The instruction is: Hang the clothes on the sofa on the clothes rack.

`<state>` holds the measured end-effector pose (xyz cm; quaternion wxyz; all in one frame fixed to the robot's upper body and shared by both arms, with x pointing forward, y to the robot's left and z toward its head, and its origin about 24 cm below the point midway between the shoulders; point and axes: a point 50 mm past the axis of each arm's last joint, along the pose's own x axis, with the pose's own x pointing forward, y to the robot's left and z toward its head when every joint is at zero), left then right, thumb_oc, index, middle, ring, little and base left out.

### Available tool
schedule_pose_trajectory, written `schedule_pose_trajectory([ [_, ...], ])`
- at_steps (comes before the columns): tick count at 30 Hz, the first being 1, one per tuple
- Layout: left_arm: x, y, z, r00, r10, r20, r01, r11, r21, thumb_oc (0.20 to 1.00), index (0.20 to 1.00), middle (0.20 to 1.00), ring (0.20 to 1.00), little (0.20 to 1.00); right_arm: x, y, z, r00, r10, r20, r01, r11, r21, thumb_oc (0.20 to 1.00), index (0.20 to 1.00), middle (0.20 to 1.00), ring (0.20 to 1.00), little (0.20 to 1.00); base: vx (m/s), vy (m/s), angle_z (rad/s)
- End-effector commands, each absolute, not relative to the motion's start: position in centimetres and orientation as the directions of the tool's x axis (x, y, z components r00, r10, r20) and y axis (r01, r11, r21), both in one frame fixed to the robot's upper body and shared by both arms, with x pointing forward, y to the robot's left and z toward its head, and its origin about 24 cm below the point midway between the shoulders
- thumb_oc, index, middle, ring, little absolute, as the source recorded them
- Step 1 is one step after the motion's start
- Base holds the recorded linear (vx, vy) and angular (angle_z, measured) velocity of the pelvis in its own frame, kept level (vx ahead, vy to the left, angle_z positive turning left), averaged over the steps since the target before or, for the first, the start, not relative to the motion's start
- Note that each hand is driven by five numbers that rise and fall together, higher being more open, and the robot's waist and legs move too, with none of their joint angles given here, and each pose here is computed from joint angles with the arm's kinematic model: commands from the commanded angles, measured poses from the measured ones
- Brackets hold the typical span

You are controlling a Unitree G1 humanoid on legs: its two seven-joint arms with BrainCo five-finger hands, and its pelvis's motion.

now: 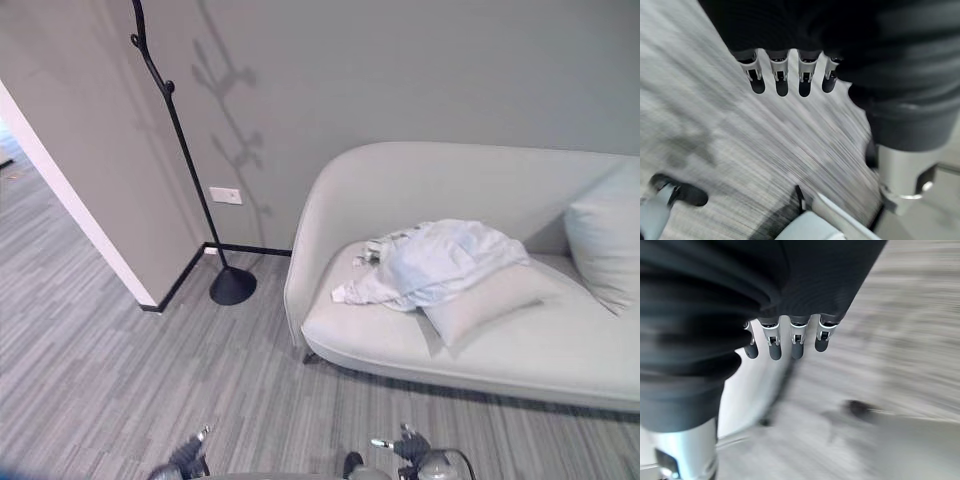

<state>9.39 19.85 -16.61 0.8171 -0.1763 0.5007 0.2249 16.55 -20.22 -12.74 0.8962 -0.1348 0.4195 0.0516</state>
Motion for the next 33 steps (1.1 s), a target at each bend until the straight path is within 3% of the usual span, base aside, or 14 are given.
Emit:
schedule_pose_trajectory([
  [1, 13.2, 20.4, -15.2, 0.523, 0.201, -0.828, -0.516, 0.848, -0.12, 1.0, 1.0, 1.0, 1.0, 1.0, 20.3, -21.1, -9.3, 0.785, -0.009, -0.619, -0.266, 0.898, -0.351, 1.0, 1.0, 1.0, 1.0, 1.0, 0.14, -0.144, 0.31],
  [5, 12.5, 21.0, -15.1, 0.517, 0.234, -0.823, -0.565, 0.816, -0.123, 1.0, 1.0, 1.0, 1.0, 1.0, 21.5, -22.6, -6.8, 0.863, -0.058, -0.502, -0.268, 0.79, -0.552, 1.0, 1.0, 1.0, 1.0, 1.0, 0.35, 0.056, 0.27],
  [6, 11.3, 21.1, -15.5, 0.473, 0.256, -0.843, -0.597, 0.797, -0.094, 1.0, 1.0, 1.0, 1.0, 1.0, 22.6, -24.8, -4.3, 0.911, -0.177, -0.373, -0.128, 0.736, -0.664, 1.0, 1.0, 1.0, 1.0, 1.0, 0.49, 0.248, 0.57],
  [8, 11.2, 20.7, -15.6, 0.466, 0.251, -0.848, -0.596, 0.798, -0.092, 1.0, 1.0, 1.0, 1.0, 1.0, 22.6, -26.0, -4.1, 0.908, -0.225, -0.352, -0.118, 0.671, -0.732, 1.0, 1.0, 1.0, 1.0, 1.0, 0.4, 0.212, 0.3],
  [10, 9.1, 21.3, -16.2, 0.38, 0.293, -0.877, -0.683, 0.729, -0.053, 1.0, 1.0, 1.0, 1.0, 1.0, 23.2, -28.7, -2.0, 0.91, -0.374, -0.181, 0.028, 0.49, -0.871, 1.0, 1.0, 1.0, 1.0, 1.0, 0.47, 0.342, -0.11],
  [15, 8.6, 22.9, -16.1, 0.372, 0.317, -0.873, -0.618, 0.785, 0.022, 1.0, 1.0, 1.0, 1.0, 1.0, 23.4, -31.6, -0.6, 0.852, -0.519, -0.071, 0.161, 0.389, -0.907, 1.0, 1.0, 1.0, 1.0, 1.0, 0.26, 0.198, -0.11],
  [19, 9.5, 24.5, -15.5, 0.415, 0.313, -0.854, -0.52, 0.852, 0.059, 1.0, 1.0, 1.0, 1.0, 1.0, 24.2, -34.7, 3.3, 0.854, -0.51, 0.1, 0.183, 0.115, -0.976, 1.0, 1.0, 1.0, 1.0, 1.0, 0.36, 0.276, 0.22],
  [24, 10.3, 24.7, -15.2, 0.448, 0.306, -0.84, -0.475, 0.878, 0.067, 1.0, 1.0, 1.0, 1.0, 1.0, 23.8, -37.7, 6.3, 0.833, -0.528, 0.165, 0.163, -0.051, -0.985, 1.0, 1.0, 1.0, 1.0, 1.0, 0.21, -0.254, 0.03],
  [29, 11.0, 24.9, -14.8, 0.478, 0.313, -0.821, -0.477, 0.877, 0.057, 1.0, 1.0, 1.0, 1.0, 1.0, 22.4, -39.3, 7.1, 0.811, -0.564, 0.157, 0.103, -0.127, -0.987, 1.0, 1.0, 1.0, 1.0, 1.0, 0.15, -0.456, 0.21],
  [33, 10.8, 25.2, -14.7, 0.471, 0.333, -0.817, -0.52, 0.853, 0.047, 1.0, 1.0, 1.0, 1.0, 1.0, 21.6, -38.9, 6.4, 0.808, -0.575, 0.132, 0.108, -0.076, -0.991, 1.0, 1.0, 1.0, 1.0, 1.0, 0.04, -0.476, 0.26],
])
